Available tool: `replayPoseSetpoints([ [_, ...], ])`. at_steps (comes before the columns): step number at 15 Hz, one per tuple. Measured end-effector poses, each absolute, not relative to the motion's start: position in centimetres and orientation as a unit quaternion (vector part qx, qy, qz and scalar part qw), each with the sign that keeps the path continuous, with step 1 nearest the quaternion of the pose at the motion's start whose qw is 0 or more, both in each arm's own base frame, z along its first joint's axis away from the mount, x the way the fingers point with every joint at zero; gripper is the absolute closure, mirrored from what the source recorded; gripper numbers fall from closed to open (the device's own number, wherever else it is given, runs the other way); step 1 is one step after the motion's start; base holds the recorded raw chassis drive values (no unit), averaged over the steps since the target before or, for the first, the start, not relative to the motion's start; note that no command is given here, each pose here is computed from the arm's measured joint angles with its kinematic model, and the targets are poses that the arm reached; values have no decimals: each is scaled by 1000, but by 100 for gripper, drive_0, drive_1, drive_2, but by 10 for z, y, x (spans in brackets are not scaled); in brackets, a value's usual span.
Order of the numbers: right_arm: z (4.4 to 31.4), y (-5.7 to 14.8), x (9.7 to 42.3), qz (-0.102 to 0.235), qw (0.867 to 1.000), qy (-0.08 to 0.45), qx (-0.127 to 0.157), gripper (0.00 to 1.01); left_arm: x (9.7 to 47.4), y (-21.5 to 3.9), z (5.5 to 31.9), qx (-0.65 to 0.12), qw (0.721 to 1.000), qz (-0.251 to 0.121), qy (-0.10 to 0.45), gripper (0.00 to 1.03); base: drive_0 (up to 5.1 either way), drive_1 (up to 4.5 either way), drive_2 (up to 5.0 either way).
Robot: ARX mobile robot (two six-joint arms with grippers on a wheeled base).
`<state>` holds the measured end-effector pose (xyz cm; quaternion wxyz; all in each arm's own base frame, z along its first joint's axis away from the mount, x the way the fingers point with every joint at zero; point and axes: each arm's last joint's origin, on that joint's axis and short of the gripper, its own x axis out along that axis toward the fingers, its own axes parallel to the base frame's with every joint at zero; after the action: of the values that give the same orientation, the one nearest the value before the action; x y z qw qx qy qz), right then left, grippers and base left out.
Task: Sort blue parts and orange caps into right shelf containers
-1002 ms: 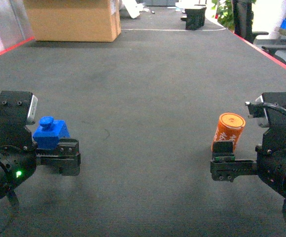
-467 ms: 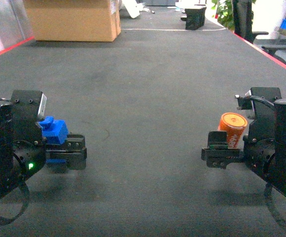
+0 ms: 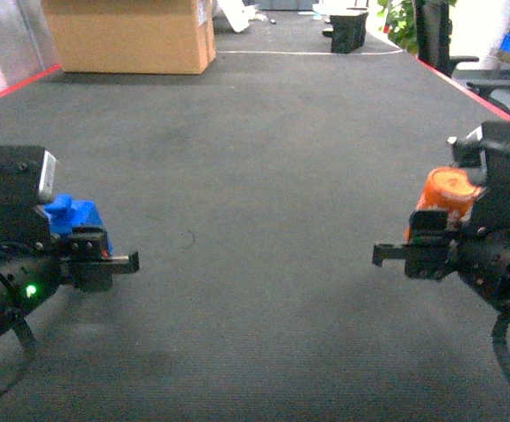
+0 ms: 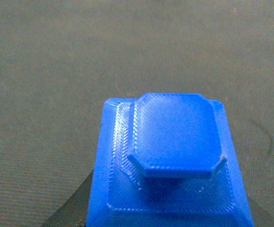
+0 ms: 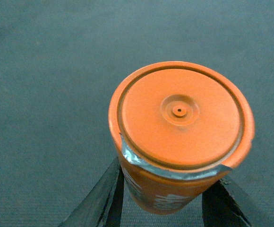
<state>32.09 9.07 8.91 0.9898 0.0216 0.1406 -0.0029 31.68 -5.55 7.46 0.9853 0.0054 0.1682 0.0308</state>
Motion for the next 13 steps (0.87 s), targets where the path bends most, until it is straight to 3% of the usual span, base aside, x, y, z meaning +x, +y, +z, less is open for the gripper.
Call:
replayPoseSetpoints([
  [1, 131, 81, 293, -11, 997, 71, 29, 60, 296, -57, 121, 5, 996, 53, 75, 60, 0, 0, 0],
  [5, 177, 56, 221, -41, 999, 9, 13, 60, 229, -54, 177, 12, 996, 91, -23, 60, 0, 0, 0],
  [10, 198, 36, 134, -77, 996, -39, 20, 60, 145, -52, 210, -8, 987, 129, -90, 60, 0, 0, 0],
  [13, 201, 33, 123, -86, 995, -47, 22, 60, 136, -53, 215, -15, 987, 124, -97, 60, 0, 0, 0],
])
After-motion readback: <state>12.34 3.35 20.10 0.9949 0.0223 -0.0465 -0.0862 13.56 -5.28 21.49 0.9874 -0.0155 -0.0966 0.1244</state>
